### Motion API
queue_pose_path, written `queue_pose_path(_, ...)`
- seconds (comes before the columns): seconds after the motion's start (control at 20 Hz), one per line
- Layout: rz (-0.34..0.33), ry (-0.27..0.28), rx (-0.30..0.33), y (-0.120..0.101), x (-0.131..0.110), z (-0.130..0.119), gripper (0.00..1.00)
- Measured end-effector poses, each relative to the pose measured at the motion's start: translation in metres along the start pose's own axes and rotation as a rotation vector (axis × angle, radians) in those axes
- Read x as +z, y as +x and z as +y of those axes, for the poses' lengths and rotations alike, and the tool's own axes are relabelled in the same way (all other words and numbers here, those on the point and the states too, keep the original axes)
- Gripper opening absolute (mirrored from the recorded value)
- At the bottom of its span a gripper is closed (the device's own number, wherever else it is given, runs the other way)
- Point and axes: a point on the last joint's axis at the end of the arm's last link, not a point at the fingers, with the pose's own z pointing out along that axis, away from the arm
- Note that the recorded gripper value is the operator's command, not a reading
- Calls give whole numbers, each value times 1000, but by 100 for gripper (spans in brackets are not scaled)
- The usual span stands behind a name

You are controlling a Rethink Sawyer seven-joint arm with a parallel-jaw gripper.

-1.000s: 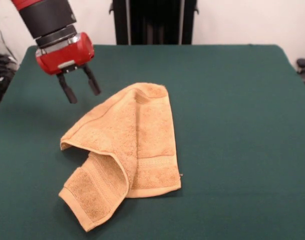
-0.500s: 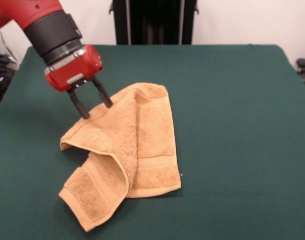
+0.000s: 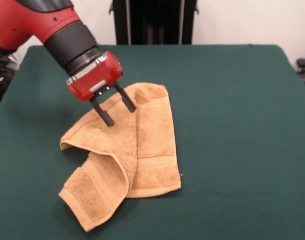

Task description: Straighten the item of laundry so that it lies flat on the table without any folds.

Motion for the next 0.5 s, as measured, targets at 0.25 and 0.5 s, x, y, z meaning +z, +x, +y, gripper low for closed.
queue_pose_path(0.25, 4, 2, -21, 1, 3, 3, 100)
queue_pose_path(0.5, 23, 83, -129, -12, -6, 4, 100)
